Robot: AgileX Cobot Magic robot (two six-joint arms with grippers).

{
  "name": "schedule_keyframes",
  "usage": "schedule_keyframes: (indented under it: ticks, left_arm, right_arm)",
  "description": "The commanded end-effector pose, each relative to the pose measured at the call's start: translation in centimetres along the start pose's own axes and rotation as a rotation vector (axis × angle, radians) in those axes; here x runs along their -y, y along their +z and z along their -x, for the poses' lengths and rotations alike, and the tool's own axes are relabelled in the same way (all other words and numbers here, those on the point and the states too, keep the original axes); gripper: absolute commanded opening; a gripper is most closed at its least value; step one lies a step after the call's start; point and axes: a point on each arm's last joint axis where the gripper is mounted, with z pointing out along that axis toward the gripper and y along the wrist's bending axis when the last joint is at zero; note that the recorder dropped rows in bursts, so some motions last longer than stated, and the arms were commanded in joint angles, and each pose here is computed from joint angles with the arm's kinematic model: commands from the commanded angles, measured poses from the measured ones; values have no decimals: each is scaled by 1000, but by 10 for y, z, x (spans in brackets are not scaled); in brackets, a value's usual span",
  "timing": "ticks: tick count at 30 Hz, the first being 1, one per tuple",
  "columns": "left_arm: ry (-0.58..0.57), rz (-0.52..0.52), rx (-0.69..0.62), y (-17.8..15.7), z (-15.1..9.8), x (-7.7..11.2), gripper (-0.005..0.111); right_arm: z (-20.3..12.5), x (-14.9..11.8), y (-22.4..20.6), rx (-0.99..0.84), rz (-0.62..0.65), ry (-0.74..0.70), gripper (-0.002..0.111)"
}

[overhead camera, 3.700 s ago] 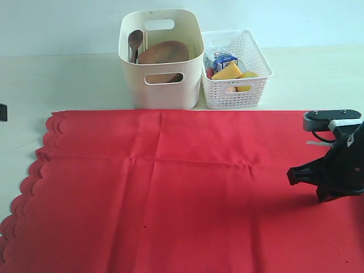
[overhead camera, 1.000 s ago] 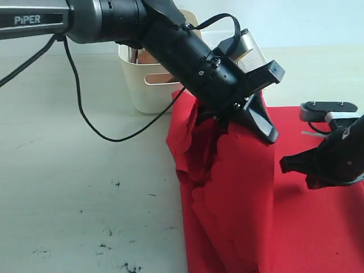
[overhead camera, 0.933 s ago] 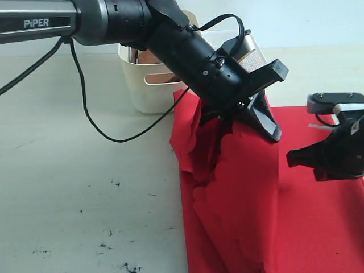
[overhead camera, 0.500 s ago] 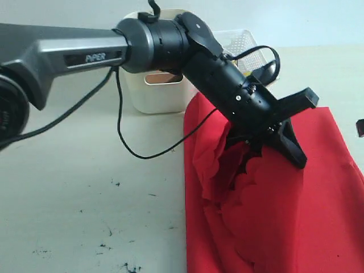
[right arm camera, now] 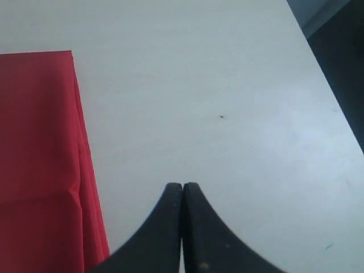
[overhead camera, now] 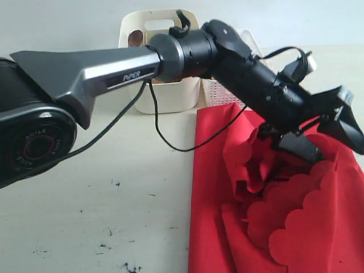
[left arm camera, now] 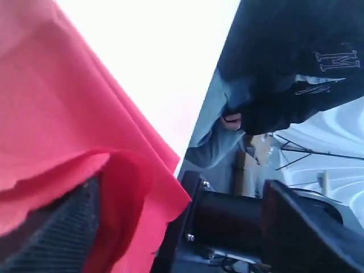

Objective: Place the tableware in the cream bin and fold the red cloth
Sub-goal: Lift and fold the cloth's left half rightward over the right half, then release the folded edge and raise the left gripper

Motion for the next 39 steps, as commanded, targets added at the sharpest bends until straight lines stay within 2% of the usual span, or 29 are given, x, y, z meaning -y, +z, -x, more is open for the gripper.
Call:
schedule_keyframes:
  ticks: [1,3,6,10,15,20,24,26,31,36,39]
  left_arm:
    - [172,138,38,-43,10,26,66]
    - [174,262,38,-59,9,27,64]
    - [197,372,48,-78,10,28,64]
    - [130,500,64,-94,10,19,64]
    - [-17,523,12,-95,-3,-17,64]
    - [-157,554,-102,-87,-32,-61,64]
    - [-220,557,-142,-84,-46,-78,64]
    - [-233,544,-120,-80,-48,-82,64]
    - [-263,405,-58,-69,-46,-82,64]
    - [-343,365,-97,-55,-52,-101,64]
    - [-374,248,-72,-45,-49,-99,64]
  right_arm:
    - [1,2,-5,13,10,3,0]
    - [1,3,-8,23,13,9,0]
    - [1,5,-10,33,15,15,0]
    - [0,6,-11,38,16,9,0]
    - [0,5,-11,34,23,12,0]
    - [0,3,-11,35,42,10,0]
    - [0,2,-11,37,58,17,0]
    - [0,1,-11,37,62,20,0]
    - [0,0,-11,32,73,12,0]
    - [-1,0,-11,31,78,12,0]
    - [-1,0,-11,31,82,12,0]
